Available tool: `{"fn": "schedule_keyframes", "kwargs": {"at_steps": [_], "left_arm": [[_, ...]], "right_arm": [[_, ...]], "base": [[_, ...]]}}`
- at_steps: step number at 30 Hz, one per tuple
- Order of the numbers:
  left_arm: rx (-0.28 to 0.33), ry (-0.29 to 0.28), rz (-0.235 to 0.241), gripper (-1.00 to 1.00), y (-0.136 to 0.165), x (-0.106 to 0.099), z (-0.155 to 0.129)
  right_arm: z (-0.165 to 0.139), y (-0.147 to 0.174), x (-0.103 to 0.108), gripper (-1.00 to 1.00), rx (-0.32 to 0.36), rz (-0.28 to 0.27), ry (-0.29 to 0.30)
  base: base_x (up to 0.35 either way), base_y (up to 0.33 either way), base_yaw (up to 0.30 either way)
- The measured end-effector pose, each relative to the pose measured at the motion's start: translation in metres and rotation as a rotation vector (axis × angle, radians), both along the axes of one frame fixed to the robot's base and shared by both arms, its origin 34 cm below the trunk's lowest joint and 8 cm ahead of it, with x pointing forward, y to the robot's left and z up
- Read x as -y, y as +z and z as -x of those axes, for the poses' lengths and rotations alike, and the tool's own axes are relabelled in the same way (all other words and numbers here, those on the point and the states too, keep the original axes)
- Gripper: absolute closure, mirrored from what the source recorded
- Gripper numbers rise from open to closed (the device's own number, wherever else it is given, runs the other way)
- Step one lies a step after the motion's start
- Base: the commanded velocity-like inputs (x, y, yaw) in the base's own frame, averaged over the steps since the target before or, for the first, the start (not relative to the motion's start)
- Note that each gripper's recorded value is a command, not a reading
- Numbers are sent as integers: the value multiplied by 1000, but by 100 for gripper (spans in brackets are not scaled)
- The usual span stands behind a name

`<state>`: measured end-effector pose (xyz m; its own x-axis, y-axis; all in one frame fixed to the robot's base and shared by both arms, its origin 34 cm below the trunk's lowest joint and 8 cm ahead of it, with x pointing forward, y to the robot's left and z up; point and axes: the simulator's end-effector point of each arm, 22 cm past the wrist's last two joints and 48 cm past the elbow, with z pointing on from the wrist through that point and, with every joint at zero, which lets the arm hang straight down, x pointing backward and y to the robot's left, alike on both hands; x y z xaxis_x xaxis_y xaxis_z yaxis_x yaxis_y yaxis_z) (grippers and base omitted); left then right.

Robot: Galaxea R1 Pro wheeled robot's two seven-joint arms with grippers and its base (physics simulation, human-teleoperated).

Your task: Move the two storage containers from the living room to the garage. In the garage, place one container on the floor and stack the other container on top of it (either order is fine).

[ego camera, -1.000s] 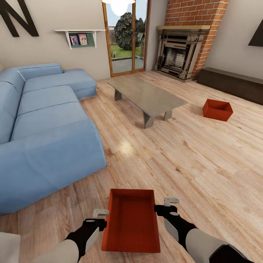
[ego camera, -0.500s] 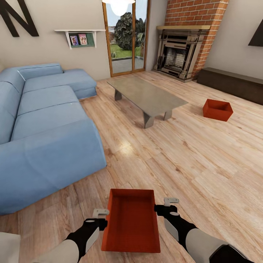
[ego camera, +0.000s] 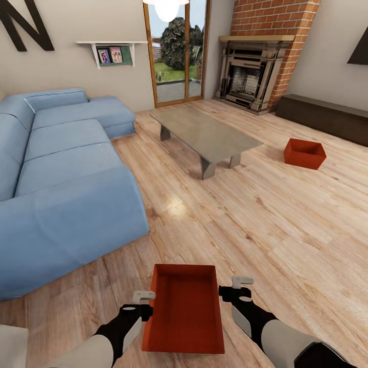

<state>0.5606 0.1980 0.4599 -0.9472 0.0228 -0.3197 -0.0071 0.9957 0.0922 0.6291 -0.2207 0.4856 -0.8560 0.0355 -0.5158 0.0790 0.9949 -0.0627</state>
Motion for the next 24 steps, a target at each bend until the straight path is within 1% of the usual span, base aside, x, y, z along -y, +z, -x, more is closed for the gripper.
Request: {"fn": "schedule_keyframes", "kwargs": {"at_steps": [6,24], "left_arm": [[1,0,9,-100,-10,4,1],[2,3,15,-100,-43,4,3]], "right_arm": [[1,-10,2,-100,0,2,-2],[3,-42,3,-100,1,4,-3]], "base": [[0,0,0],[0,0,0]]}}
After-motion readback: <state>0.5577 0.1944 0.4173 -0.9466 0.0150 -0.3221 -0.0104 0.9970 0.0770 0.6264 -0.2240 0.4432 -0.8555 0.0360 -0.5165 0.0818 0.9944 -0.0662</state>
